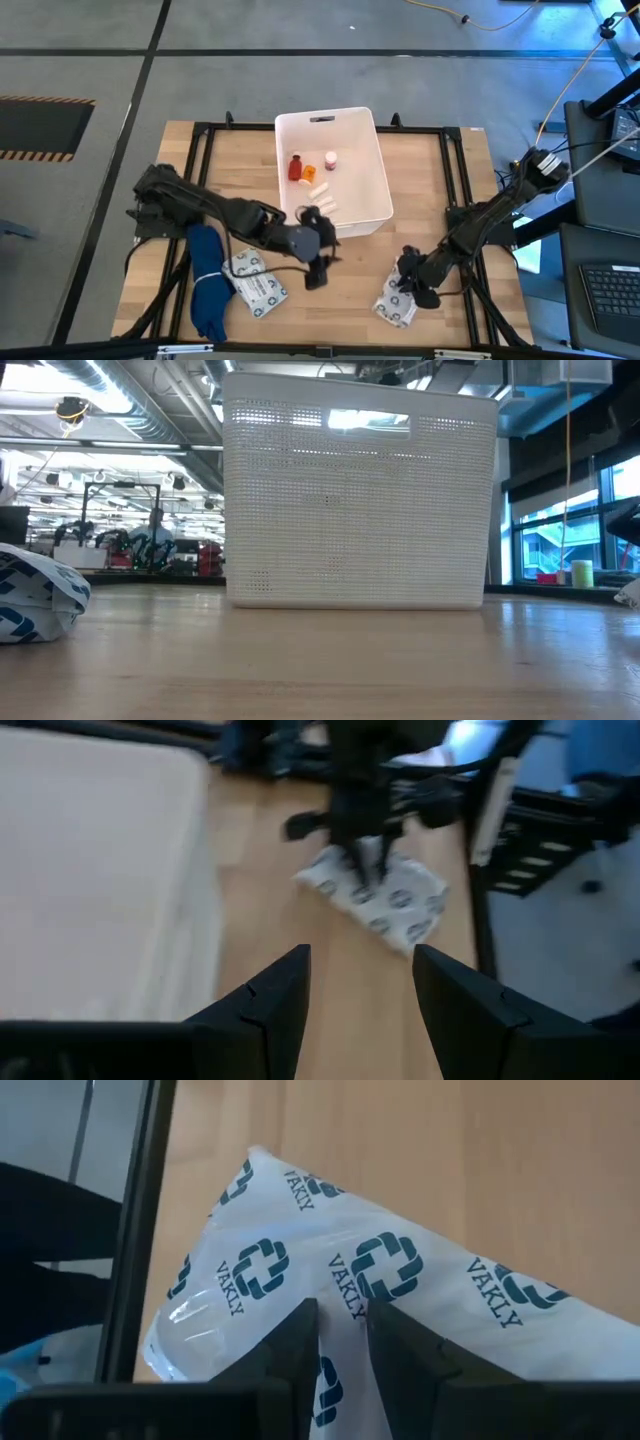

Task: Pick & place medical supplies in basket/bin
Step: Put the right mailer bag into the white bin

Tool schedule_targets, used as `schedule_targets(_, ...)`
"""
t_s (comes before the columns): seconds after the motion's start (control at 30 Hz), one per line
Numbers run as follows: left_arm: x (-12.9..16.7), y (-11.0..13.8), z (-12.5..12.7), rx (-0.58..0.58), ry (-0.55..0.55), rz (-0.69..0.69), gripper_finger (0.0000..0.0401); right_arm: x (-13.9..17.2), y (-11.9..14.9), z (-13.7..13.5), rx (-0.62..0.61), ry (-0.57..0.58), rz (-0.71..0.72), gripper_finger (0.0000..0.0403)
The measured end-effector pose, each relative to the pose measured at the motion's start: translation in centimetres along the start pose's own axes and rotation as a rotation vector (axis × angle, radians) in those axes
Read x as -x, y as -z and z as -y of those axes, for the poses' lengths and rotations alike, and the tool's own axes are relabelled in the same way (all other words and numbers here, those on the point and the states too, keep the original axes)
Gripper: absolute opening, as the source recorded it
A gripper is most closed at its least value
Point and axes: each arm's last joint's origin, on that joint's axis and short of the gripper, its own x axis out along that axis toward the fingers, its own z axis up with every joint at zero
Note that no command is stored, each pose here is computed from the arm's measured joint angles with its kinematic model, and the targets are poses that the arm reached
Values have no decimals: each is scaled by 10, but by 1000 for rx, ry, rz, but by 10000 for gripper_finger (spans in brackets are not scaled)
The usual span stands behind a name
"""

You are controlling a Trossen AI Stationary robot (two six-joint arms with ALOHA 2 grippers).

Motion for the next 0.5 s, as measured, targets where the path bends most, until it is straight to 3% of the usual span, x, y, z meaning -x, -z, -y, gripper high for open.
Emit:
schedule_targets(0.2,-26,3,19,-25,81,54,171,-6,-7,-7,72,3,-7,93)
schedule_targets(0.5,-67,25,30,-50,95,-12,144,-14,-30,-21,158,71,57,93)
